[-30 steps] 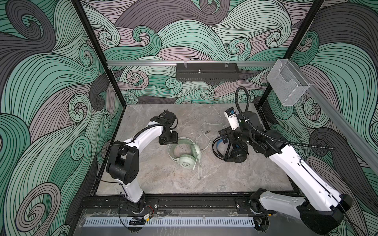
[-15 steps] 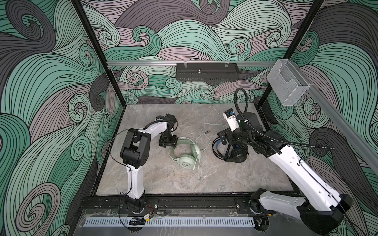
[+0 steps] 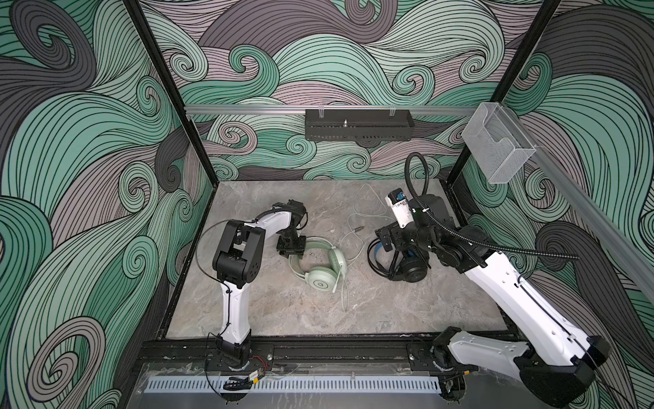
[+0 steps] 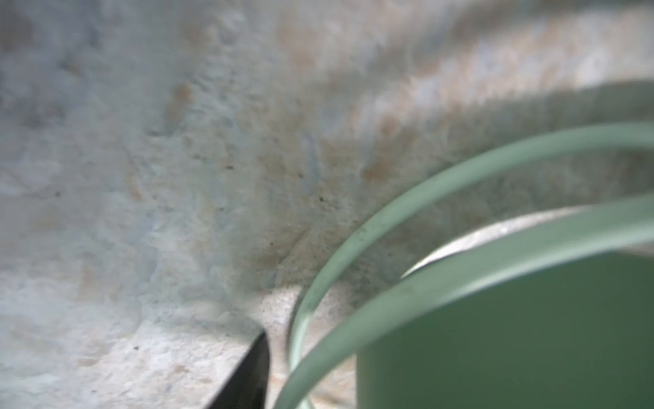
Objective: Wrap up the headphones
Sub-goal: 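Grasp the pale green headset band with the left gripper, then lift the pale green headset up and away from the table with the left gripper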
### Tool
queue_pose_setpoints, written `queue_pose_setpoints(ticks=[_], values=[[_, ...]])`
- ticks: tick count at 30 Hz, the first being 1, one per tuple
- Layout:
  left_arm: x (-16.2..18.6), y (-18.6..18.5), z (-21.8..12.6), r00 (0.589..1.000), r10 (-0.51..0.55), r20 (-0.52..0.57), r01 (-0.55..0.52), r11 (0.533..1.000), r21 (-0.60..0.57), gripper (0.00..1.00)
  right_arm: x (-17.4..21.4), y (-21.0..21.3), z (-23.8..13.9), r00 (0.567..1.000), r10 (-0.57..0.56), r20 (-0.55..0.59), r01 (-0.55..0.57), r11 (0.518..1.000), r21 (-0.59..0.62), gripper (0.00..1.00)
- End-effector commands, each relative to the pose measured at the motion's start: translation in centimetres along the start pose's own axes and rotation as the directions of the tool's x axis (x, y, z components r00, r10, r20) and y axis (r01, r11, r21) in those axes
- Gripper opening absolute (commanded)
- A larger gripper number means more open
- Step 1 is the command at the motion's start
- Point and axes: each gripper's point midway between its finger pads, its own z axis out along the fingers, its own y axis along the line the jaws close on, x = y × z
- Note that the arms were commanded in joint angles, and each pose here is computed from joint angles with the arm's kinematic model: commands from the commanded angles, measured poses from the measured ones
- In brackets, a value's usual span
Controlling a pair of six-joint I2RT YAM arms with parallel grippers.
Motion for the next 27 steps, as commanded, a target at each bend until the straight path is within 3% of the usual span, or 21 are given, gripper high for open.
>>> queue_pose_setpoints(ticks=[1, 4, 15, 27], values=[[0.1, 0.3, 2.4, 0.999, -0.014, -0.033, 0.014, 1.000, -0.015, 0.31, -0.1, 0.2, 0.1, 1.000, 0.006, -0.005, -0.006, 1.000, -0.006, 1.00], [0.2, 0.6, 2.4, 0.999, -0.015, -0.032, 0.014, 1.000, -0.028, 0.21, 0.0, 0.0, 0.1, 1.000, 0.001, -0.006, -0.001, 1.000, 0.004, 1.00], [0.2, 2.4, 0.0, 0.998, -0.029, 0.057, 0.036, 0.992, -0.124, 0.00, 0.7, 0.3, 0.3, 1.000, 0.001, -0.020, -0.002, 1.000, -0.010, 1.00], [-1.3, 2.9, -11.3, 0.949, -0.075, 0.305, 0.123, 0.982, -0.143, 0.00, 0.8, 0.9, -0.3, 1.000, -0.030, 0.002, 0.030, 0.998, -0.051, 1.00]])
